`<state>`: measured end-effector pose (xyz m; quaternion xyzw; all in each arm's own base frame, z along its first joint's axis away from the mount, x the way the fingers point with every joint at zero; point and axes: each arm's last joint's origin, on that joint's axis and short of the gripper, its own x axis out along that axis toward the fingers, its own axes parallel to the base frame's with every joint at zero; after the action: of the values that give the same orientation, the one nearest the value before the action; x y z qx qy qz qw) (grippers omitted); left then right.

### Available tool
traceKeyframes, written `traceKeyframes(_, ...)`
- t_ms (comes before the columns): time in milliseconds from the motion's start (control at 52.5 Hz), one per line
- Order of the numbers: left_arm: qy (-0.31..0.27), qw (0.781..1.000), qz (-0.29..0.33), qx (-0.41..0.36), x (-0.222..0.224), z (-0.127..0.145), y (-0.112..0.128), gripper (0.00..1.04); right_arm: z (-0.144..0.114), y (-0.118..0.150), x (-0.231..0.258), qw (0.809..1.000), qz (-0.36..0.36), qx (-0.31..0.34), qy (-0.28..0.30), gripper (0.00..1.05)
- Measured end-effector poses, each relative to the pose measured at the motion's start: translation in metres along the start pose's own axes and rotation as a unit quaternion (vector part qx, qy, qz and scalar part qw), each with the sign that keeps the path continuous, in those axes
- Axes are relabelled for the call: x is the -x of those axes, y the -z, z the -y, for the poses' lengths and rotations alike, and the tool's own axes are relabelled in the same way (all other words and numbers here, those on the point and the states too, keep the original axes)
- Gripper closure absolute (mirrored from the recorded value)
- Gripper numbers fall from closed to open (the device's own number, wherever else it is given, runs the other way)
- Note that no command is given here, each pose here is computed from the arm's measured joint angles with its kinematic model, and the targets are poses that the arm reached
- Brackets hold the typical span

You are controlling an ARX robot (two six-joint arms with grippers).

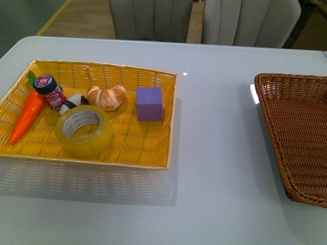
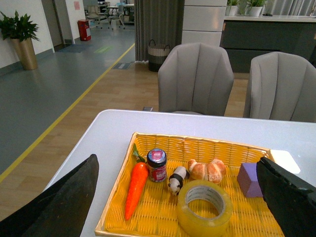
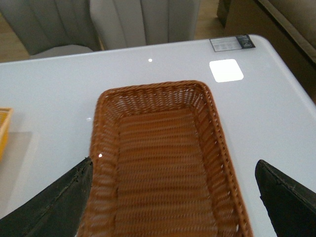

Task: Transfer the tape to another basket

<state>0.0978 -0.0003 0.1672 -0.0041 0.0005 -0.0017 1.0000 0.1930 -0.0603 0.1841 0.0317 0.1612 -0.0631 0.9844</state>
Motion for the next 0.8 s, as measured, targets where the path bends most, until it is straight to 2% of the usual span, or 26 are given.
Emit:
traceKeyframes(133,0.000,1.000,0.000,0.000,0.000,0.000,0.000,0.09,0.032,0.002,-0.077,0.998,-0.040,0.034,0.036,0.09)
traceKeyframes(381,0.000,1.000,0.000,0.000,0.000,0.000,0.000,0.09,0.067,0.047,-0.176,0.986,-0.159,0.034,0.049,0.09)
traceKeyframes(667,0.000,1.000,0.000,0.000,0.000,0.000,0.000,0.09,0.079,0.056,-0.224,0.981,-0.183,0.038,0.046,0.09)
traceKeyframes(800,0.000,1.000,0.000,0.000,0.000,0.000,0.000,0.09,0.083,0.069,-0.237,0.977,-0.203,0.037,0.047,0.09)
